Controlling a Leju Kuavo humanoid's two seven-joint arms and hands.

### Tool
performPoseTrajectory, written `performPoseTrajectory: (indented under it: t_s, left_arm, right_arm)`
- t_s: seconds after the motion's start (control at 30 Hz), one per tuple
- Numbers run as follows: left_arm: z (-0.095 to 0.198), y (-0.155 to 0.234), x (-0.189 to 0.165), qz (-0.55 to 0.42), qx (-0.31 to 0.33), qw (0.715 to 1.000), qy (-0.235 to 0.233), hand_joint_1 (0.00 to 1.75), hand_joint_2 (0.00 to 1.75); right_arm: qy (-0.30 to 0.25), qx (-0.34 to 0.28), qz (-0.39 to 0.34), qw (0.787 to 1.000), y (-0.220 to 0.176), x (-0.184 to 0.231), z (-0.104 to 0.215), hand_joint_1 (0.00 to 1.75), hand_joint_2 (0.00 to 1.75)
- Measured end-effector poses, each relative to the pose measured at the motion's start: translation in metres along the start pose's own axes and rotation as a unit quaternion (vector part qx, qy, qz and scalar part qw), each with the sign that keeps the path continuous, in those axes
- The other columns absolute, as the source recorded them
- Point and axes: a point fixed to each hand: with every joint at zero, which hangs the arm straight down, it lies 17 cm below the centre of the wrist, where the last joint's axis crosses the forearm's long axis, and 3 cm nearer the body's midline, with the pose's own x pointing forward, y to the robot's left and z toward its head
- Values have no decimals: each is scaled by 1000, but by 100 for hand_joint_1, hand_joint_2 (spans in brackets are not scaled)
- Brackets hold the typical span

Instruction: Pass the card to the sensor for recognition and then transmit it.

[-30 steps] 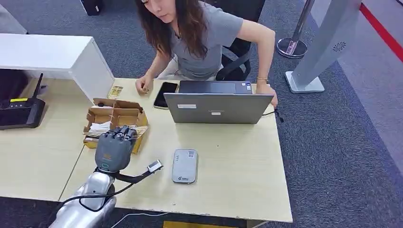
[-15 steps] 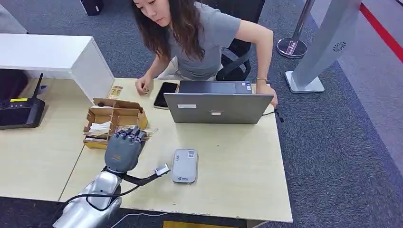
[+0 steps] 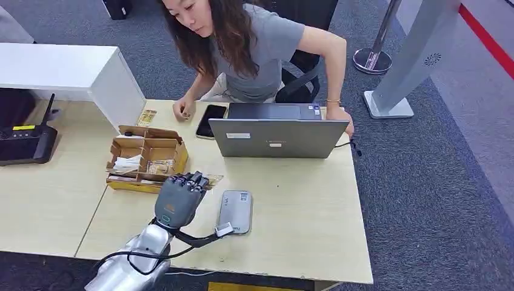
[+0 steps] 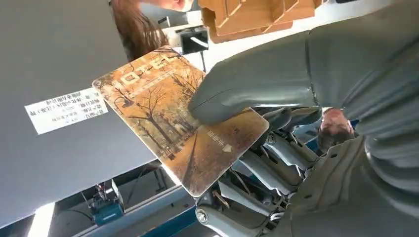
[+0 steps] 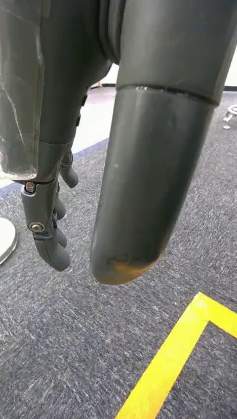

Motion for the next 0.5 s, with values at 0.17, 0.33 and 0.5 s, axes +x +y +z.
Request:
performPoseTrajectory:
  t_s: [0.17,0.33,0.5]
  left_arm:
    - [-1,0,6,2,0,1000,-10,175,175]
    - [-2,-1,19,9,-1,1000,-23,175,175]
    - [-1,-1,32,15,-4,999,-41,175,175]
  right_arm:
    - [0,0,1,1000,0,0,0,0,0]
    - [-2,-1,1,1000,-2,3,0,0,0]
    - [-3,-2,1,1000,-4,4,-1,0,0]
